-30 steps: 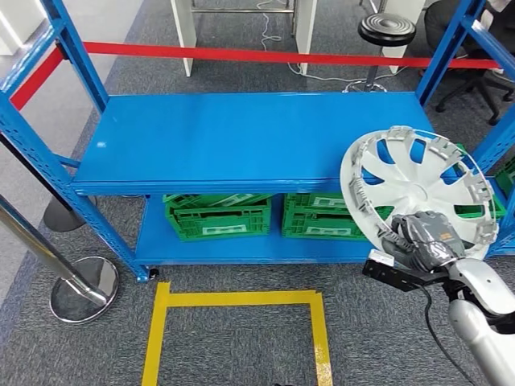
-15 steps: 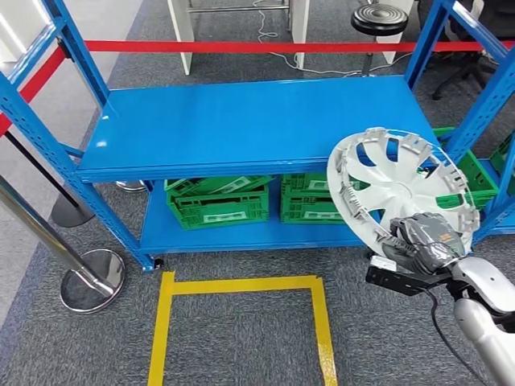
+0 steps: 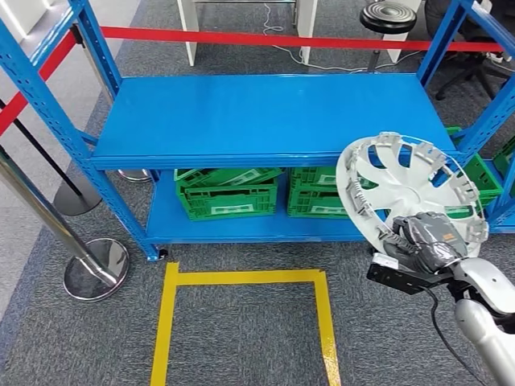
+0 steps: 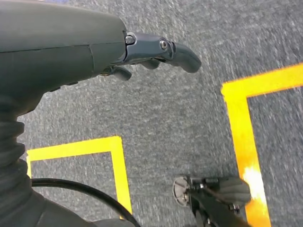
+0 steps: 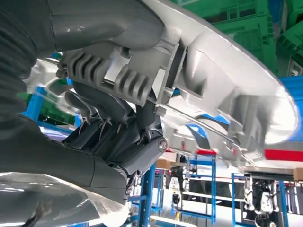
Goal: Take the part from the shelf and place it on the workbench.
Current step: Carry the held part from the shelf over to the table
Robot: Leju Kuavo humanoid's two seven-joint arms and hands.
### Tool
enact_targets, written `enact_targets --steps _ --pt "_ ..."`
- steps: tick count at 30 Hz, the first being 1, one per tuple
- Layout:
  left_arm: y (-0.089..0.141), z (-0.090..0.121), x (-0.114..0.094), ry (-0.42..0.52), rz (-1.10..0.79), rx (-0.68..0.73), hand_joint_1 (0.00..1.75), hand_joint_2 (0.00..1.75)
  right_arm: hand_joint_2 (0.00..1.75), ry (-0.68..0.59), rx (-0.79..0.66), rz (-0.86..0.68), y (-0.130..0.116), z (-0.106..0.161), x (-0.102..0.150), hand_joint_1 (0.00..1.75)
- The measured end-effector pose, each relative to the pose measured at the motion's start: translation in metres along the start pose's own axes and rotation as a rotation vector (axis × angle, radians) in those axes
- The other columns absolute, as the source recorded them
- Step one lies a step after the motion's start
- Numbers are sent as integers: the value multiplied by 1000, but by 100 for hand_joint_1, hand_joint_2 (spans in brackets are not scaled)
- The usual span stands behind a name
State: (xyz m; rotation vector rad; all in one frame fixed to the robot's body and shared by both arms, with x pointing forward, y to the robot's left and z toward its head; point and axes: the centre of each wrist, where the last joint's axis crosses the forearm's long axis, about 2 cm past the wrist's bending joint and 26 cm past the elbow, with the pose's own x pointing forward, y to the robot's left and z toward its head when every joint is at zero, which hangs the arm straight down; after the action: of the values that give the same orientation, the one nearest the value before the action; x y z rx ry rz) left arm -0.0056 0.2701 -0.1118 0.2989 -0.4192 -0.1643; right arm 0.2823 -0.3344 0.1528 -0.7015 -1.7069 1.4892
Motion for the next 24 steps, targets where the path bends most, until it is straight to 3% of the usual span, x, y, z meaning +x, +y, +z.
enact_targets --steps 24 --pt "0 0 -1 -5 -17 -7 0 175 175 7 6 -30 8 6 3 175"
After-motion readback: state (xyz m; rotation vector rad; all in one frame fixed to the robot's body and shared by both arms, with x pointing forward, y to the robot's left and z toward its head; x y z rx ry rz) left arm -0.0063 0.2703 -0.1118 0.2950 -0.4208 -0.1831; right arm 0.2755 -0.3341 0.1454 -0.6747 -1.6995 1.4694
